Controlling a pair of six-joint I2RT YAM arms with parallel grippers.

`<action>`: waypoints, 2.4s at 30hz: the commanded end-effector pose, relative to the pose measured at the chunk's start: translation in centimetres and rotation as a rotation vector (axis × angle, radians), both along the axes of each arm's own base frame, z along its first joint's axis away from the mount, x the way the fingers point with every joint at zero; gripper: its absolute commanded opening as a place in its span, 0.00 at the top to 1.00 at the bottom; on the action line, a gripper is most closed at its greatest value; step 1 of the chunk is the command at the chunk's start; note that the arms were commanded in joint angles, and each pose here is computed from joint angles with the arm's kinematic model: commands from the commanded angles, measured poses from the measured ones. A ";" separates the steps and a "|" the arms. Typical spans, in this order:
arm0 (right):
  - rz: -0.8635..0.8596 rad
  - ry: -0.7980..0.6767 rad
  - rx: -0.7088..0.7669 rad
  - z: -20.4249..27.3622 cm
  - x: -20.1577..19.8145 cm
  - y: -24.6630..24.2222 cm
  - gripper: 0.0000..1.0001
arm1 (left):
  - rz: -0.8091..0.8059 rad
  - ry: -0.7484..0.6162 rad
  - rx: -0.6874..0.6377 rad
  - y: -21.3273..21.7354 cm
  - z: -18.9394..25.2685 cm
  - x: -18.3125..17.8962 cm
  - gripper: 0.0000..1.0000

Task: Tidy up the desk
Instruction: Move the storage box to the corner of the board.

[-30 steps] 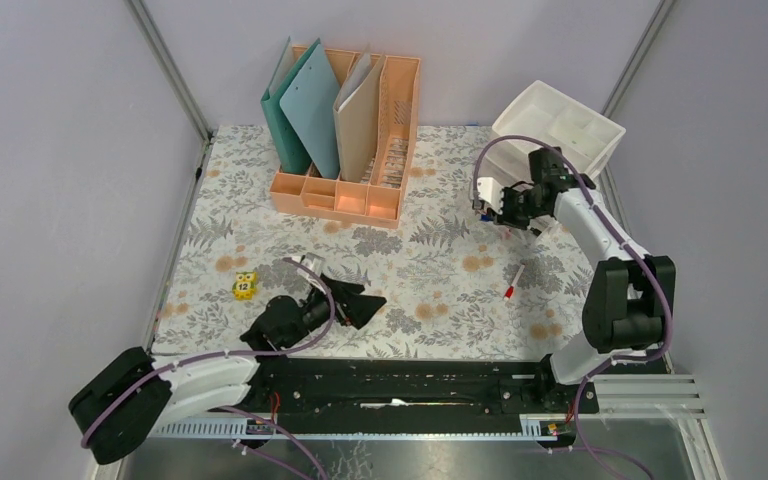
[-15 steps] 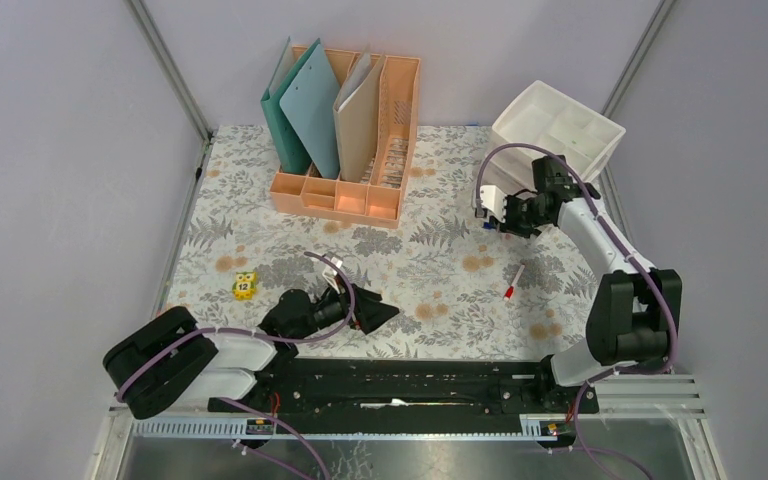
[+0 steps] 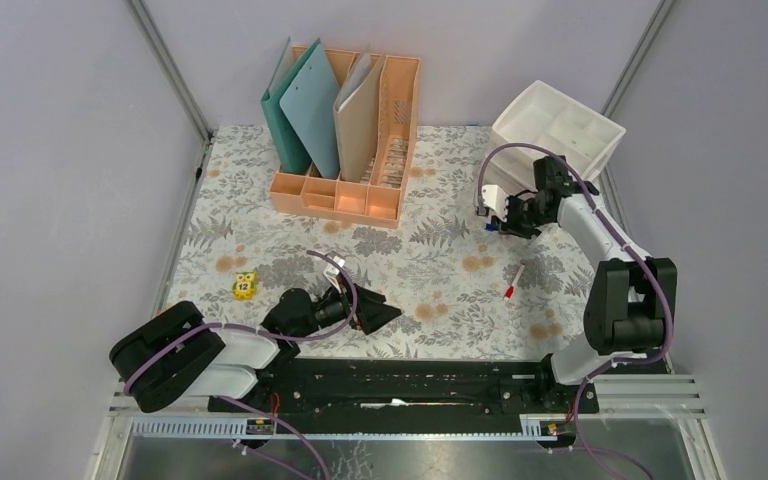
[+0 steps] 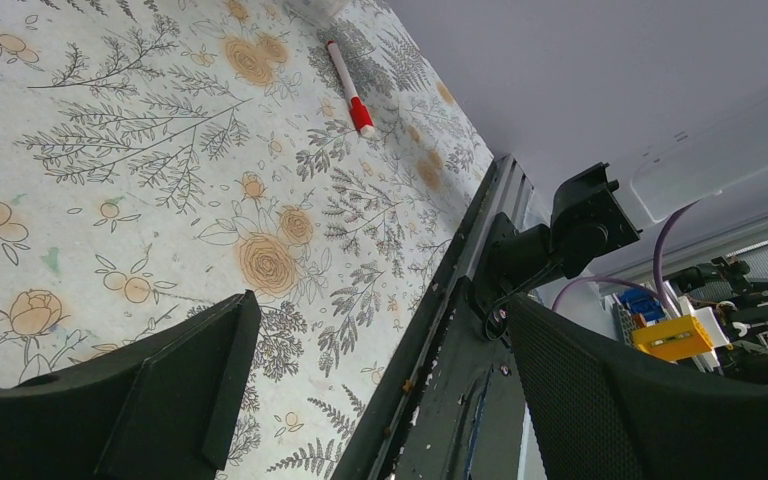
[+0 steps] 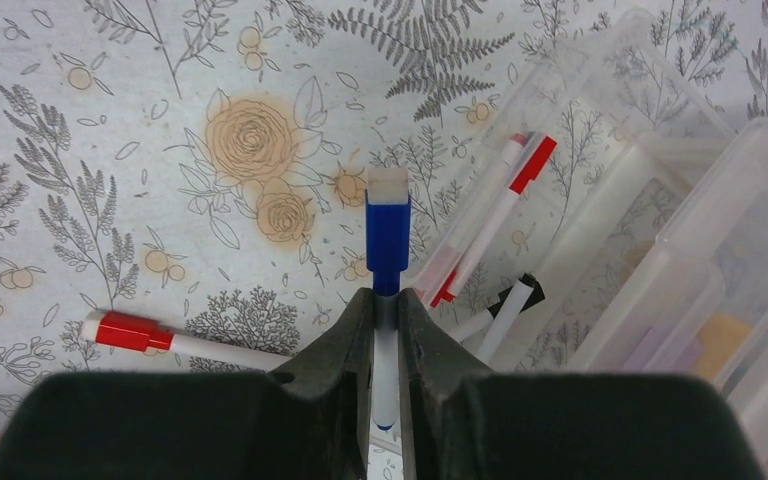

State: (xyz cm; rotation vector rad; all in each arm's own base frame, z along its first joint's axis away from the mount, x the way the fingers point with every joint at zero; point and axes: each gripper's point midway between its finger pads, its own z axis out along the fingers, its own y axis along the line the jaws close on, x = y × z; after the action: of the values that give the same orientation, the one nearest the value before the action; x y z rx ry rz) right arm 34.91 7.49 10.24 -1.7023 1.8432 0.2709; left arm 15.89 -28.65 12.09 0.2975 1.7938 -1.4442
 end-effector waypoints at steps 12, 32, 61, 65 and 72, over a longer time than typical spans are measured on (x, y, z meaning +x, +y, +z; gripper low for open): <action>-0.045 -0.008 0.027 0.7 2.1 -1.2 0.95 | -0.028 -0.066 -0.075 -0.7 2.7 0.1 0.01; -0.090 0.006 0.026 0.1 2.8 -2.9 0.95 | -0.063 -0.060 -0.080 -1.4 2.9 0.1 0.01; -0.099 -0.035 0.026 1.6 3.1 -3.3 0.95 | -0.176 -0.023 -0.076 -5.9 2.7 -0.8 0.01; -0.099 -0.034 0.026 1.5 3.1 -3.2 0.95 | -0.183 -0.020 -0.074 -6.2 2.6 -1.0 0.01; -0.100 -0.034 0.026 1.5 3.0 -3.3 0.95 | -0.190 -0.016 -0.070 -6.4 2.4 -1.2 0.01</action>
State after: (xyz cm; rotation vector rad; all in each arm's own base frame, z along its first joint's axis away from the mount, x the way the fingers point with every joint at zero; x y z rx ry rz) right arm 37.22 4.04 9.10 -1.6125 1.9389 0.2558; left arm 14.53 -34.26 12.47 0.4353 1.8261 -1.5905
